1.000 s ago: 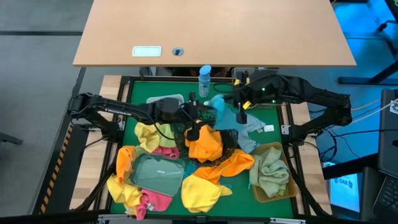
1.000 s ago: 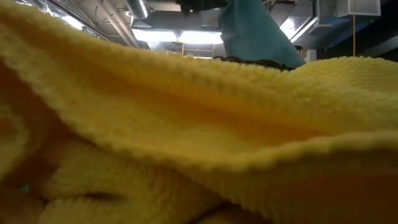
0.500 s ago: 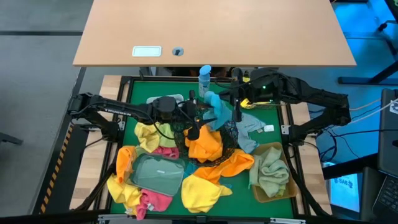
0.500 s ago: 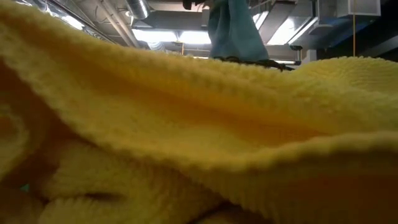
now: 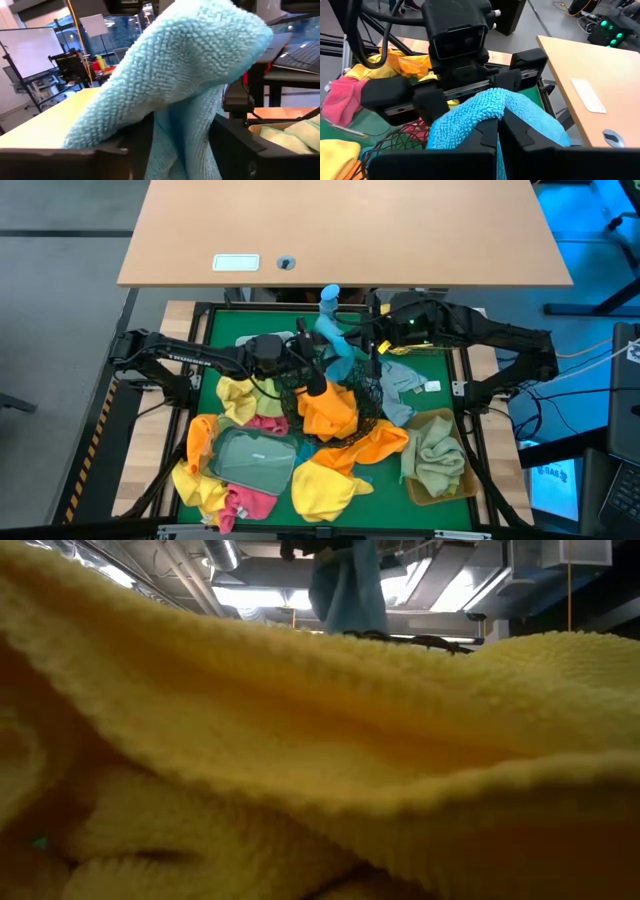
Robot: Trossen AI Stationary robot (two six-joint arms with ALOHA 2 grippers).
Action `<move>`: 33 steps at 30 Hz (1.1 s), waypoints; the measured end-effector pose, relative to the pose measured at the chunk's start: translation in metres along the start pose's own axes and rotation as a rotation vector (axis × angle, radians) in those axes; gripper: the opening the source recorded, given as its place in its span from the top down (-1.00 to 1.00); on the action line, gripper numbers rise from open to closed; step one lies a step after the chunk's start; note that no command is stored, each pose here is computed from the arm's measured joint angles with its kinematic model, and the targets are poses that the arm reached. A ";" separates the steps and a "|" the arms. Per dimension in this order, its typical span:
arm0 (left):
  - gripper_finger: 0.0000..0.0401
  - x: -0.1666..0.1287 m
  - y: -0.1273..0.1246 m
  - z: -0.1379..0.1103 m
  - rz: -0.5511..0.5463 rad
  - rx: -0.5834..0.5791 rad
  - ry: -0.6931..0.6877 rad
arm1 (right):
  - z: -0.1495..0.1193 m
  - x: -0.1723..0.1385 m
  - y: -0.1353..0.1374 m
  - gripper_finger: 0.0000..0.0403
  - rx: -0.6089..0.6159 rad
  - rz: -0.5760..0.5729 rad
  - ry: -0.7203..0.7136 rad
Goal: Sort microfiber towel by color & place in baskets
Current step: Put the blue microfiber towel into the white bin
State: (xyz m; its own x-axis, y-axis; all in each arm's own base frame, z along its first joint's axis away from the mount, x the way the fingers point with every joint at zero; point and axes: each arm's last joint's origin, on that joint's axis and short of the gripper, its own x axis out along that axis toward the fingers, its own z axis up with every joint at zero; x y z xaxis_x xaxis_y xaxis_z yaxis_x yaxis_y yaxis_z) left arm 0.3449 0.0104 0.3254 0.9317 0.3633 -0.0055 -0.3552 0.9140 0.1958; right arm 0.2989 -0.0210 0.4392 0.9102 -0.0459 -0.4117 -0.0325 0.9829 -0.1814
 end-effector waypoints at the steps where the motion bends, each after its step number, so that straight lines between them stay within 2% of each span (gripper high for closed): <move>1: 0.21 0.000 0.000 0.000 0.001 0.000 0.000 | 0.000 0.000 0.000 0.98 0.002 0.000 0.001; 10: 0.87 0.000 0.000 0.000 0.001 0.001 0.003 | 0.000 0.000 0.000 0.96 0.045 0.000 0.002; 12: 0.96 0.000 0.000 0.000 0.001 0.002 0.004 | 0.000 0.000 0.000 0.95 0.050 0.000 0.002; 19: 0.98 -0.001 0.001 0.000 -0.001 0.004 0.009 | -0.001 0.000 0.000 0.82 0.056 0.001 0.005; 27: 0.99 -0.007 0.004 0.006 0.000 0.002 0.006 | -0.001 -0.001 -0.001 0.31 0.059 -0.029 0.018; 33: 0.99 -0.019 0.004 0.012 -0.014 0.016 0.041 | -0.003 -0.028 -0.003 0.08 0.058 -0.128 0.050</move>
State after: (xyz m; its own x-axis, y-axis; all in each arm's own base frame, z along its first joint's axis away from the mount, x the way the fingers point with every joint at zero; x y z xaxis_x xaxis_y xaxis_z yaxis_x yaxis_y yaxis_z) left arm 0.3269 0.0053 0.3380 0.9324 0.3582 -0.0484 -0.3409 0.9160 0.2113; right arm 0.2725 -0.0231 0.4487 0.8835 -0.1789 -0.4329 0.1078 0.9771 -0.1836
